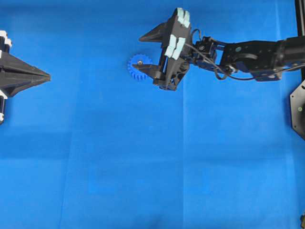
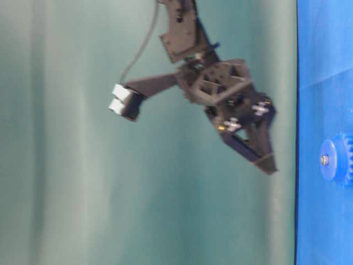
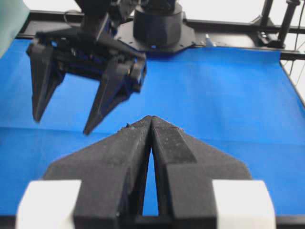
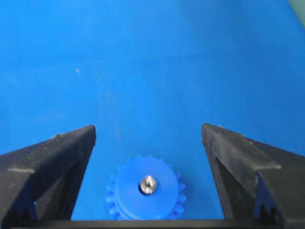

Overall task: Insert the shaft placed at a random location into the center hole of the small gear at another random location.
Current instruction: 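Open the right gripper and raise it off the inserted shaft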

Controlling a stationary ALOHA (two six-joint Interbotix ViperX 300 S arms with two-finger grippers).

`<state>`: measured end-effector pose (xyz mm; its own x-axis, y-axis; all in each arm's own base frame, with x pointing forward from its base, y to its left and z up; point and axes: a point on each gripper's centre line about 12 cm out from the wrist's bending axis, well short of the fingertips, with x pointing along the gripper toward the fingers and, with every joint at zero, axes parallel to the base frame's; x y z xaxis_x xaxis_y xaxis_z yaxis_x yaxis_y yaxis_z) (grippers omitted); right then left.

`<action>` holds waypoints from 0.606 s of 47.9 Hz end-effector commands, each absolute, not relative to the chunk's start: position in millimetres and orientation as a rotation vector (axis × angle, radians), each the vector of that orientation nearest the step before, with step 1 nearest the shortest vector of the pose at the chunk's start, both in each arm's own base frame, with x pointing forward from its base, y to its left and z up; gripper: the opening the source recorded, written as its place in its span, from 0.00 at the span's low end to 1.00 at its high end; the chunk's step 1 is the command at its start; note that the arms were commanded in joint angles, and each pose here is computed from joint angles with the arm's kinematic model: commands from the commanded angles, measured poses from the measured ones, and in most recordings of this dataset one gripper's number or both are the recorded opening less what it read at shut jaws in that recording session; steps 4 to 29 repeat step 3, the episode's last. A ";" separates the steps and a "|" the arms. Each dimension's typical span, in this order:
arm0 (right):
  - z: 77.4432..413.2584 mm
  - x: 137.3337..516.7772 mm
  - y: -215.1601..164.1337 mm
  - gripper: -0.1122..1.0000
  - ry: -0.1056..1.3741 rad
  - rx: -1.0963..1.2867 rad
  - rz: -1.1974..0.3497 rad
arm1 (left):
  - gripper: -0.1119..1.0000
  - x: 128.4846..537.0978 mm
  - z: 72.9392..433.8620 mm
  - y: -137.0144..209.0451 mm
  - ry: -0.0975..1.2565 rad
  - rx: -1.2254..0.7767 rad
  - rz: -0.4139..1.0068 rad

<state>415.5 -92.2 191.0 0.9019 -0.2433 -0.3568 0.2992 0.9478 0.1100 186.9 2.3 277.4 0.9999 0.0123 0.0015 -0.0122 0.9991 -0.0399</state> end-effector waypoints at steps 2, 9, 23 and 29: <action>226.8 412.6 -90.4 0.81 0.274 0.155 -0.271 | 0.10 188.1 280.9 2.6 -0.011 -0.040 0.013; 229.9 412.0 -89.5 0.81 0.268 0.154 -0.269 | 0.10 187.9 281.2 2.6 -0.013 -0.040 0.013; 229.9 412.0 -89.5 0.81 0.268 0.154 -0.269 | 0.10 187.9 281.2 2.6 -0.013 -0.040 0.013; 229.9 412.0 -89.5 0.81 0.268 0.154 -0.269 | 0.10 187.9 281.2 2.6 -0.013 -0.040 0.013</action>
